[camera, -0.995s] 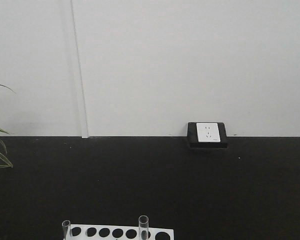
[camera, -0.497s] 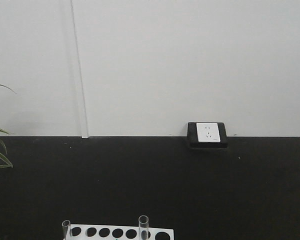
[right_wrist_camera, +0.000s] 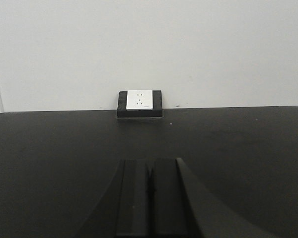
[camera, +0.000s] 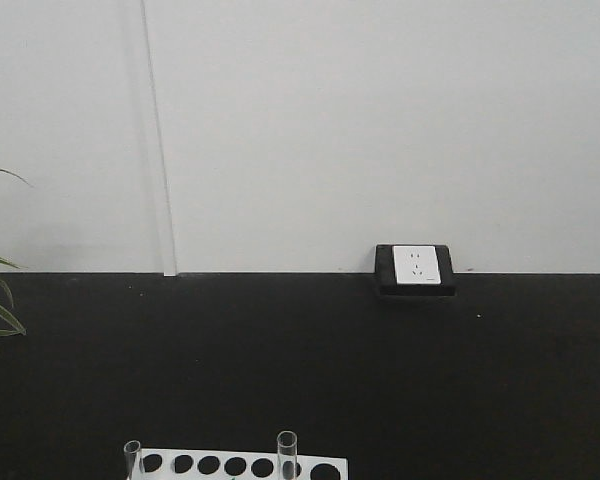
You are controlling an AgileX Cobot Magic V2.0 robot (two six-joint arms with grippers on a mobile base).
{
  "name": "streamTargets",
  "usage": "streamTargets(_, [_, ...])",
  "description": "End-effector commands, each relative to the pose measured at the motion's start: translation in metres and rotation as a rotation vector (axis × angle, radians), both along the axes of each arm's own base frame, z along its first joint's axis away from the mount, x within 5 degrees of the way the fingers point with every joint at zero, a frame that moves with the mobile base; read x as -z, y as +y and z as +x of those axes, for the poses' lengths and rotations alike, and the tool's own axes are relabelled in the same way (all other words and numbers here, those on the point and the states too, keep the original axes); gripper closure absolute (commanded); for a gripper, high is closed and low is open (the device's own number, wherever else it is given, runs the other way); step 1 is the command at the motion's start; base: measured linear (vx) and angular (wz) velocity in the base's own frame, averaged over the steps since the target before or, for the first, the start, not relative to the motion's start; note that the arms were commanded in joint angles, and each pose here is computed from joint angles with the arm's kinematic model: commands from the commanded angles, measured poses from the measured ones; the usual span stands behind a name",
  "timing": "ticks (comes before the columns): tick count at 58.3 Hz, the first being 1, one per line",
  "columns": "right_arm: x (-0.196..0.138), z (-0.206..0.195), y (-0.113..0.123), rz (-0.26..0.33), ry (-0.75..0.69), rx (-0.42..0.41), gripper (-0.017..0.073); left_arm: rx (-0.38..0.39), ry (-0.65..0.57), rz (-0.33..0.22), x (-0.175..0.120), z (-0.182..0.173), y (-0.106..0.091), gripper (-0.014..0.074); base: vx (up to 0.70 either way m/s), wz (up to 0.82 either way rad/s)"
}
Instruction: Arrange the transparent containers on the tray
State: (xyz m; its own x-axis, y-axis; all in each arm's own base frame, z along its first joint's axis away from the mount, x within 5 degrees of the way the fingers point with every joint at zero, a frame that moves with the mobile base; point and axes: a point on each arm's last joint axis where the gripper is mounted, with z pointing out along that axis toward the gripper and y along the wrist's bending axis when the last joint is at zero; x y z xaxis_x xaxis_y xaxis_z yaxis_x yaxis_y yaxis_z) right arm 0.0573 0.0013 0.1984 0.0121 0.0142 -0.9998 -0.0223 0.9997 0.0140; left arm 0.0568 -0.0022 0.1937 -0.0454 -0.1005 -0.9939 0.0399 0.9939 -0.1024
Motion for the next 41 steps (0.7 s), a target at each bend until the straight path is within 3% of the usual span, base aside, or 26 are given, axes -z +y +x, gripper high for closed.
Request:
streamTargets(1, [-0.004, 0.001, 0.0, 0.002, -0.058, 0.0, 0.0571, 0.009, -0.105, -0.036, -0.001, 0.0, -0.001, 0.0601, 0.0, 0.0])
streamTargets(13, [-0.012, 0.0, 0.0, 0.01, -0.14, 0.0, 0.0571, 0.016, -0.204, -0.031, -0.013, -0.001, -0.001, 0.0601, 0.0, 0.0])
streamTargets(24, [-0.064, -0.01, 0.0, 0.04, -0.284, -0.005, 0.0571, 0.012, -0.28, -0.02, -0.052, -0.009, -0.001, 0.0601, 0.0, 0.0])
streamTargets(33, [-0.119, -0.017, 0.0, 0.038, -0.171, -0.003, 0.0571, -0.008, -0.277, 0.009, -0.105, -0.021, 0.002, 0.0601, 0.0, 0.0])
streamTargets(41, [-0.147, -0.008, 0.0, 0.035, -0.049, -0.001, 0.0571, -0.047, -0.204, 0.108, -0.148, -0.019, 0.005, 0.0601, 0.0, 0.0])
